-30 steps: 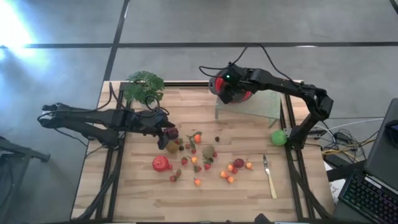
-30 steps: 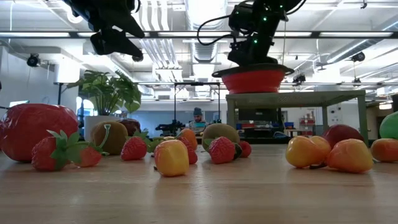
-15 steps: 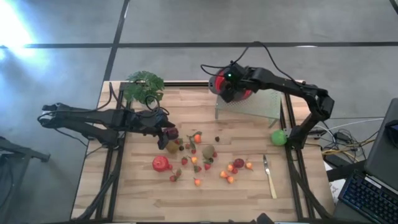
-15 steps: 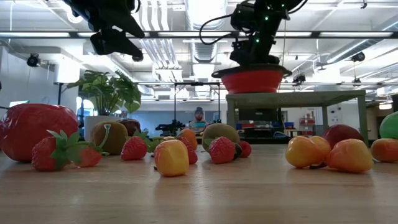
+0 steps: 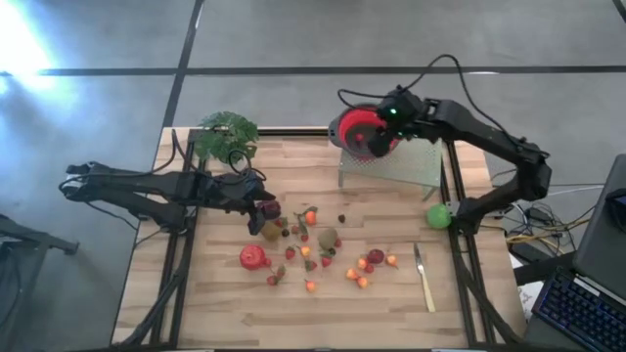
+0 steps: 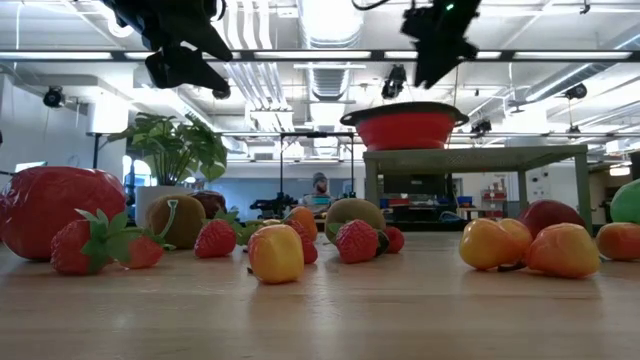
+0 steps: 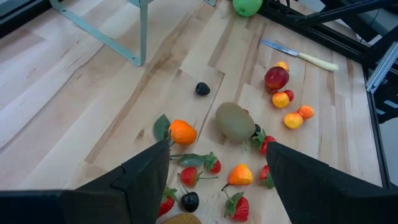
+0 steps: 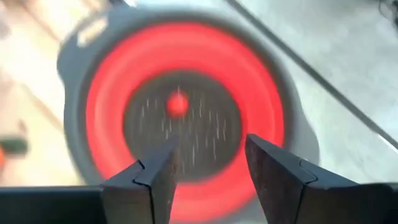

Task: Pick & Place Fruit
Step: Put the green apple into the strainer bowl on the shelf

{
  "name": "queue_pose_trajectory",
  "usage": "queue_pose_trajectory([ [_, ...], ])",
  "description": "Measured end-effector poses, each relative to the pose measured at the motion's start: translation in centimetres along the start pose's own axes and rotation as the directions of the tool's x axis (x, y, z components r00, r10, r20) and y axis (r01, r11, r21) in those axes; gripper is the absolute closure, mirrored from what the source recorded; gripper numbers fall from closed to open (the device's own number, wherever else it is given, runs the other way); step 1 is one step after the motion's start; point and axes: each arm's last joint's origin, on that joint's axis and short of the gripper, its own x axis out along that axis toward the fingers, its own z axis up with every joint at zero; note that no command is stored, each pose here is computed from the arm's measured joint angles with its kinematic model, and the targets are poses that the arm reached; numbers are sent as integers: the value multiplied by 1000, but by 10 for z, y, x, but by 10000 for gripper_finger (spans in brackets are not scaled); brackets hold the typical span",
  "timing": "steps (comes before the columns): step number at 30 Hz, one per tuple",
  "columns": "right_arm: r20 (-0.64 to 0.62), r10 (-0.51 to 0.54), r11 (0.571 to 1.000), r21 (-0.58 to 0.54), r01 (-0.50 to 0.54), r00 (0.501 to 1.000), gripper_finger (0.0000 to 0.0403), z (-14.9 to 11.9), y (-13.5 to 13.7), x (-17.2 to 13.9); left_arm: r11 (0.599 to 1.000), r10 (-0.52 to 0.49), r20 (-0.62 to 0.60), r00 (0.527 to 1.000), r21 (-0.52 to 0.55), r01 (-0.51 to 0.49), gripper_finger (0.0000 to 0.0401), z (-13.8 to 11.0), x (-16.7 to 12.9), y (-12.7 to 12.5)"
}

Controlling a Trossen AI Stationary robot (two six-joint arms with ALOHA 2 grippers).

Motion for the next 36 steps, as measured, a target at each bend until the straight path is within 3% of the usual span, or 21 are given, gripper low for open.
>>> queue_pose_trajectory([
  [9,-296,-22,997,-77,-1,955,257,-59,12,-49,1000,0,0,1000,0,0,128,0,0,0],
  [15,-320,49,995,-64,-73,946,283,-94,36,-67,1000,-1,1,1000,0,1,128,0,0,0],
  [20,-398,35,999,-23,-49,917,308,-133,53,-60,1000,-1,1,1000,0,1,128,0,0,0],
  [25,-546,-42,998,-60,11,837,338,-172,66,-37,1000,-1,1,1000,0,1,128,0,0,0],
  [31,-633,-171,985,-94,144,755,388,-205,65,-11,1000,-1,1,1000,0,1,128,0,0,0],
  [36,-654,-251,965,-109,239,714,394,-223,59,3,1000,-1,1,1000,0,1,128,0,0,0],
])
